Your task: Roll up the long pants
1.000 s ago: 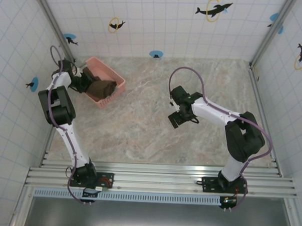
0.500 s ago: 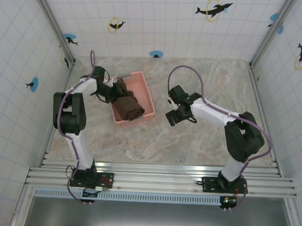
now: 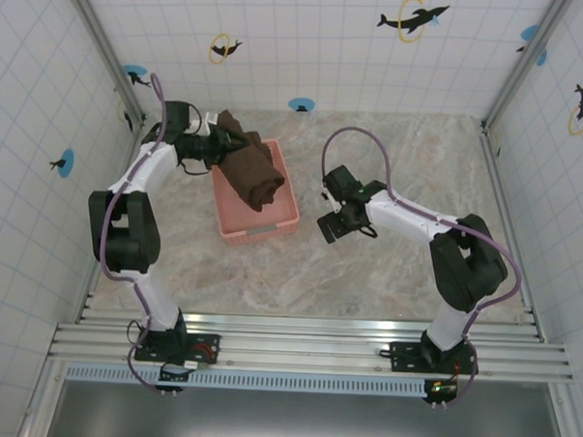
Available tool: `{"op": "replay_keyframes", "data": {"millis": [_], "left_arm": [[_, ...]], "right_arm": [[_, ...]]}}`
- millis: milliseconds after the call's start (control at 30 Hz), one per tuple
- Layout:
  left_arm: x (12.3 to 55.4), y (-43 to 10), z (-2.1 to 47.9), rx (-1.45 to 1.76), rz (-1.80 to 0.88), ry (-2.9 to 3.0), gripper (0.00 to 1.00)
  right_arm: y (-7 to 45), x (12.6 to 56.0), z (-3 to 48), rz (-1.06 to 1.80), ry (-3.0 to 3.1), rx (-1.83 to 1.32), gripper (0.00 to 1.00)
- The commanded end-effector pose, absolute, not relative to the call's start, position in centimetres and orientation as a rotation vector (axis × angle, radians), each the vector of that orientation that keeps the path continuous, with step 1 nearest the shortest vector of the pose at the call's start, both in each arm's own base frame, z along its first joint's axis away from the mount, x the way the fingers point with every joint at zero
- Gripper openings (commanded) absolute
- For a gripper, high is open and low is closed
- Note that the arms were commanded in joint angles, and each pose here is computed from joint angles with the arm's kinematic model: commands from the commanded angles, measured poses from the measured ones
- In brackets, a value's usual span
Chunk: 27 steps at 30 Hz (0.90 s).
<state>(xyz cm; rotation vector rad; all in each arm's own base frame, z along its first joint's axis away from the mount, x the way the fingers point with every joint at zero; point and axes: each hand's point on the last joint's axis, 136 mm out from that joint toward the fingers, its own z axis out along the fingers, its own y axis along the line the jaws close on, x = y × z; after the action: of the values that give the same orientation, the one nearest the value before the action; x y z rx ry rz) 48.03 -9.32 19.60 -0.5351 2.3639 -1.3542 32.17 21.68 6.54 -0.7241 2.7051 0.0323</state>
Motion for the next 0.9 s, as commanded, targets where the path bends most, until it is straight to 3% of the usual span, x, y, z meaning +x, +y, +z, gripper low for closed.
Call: {"op": "replay_keyframes", "data": {"millis": [0, 367, 600, 867], "left_arm": [[49.4, -10.4, 20.6, -0.483, -1.46, 2.274, 0.0], [51.0, -11.1, 15.2, -0.473, -1.511, 2.346, 0.0], [48.7, -11.0, 13.8, -0.393, -1.437, 2.498, 0.0], [46.1, -9.7, 9.0, -0.39, -1.257, 2.73, 0.0]], "right_arm": [[21.7, 31.5, 5.6, 0.032, 2.72, -0.738, 0.99], [20.4, 30.5, 5.9, 0.003, 2.724, -0.731, 0.99], [19.8, 30.1, 5.8, 0.001, 2.726, -0.711, 0.99], [20.1, 30.2, 5.7, 0.019, 2.72, -0.703, 0.99]]}}
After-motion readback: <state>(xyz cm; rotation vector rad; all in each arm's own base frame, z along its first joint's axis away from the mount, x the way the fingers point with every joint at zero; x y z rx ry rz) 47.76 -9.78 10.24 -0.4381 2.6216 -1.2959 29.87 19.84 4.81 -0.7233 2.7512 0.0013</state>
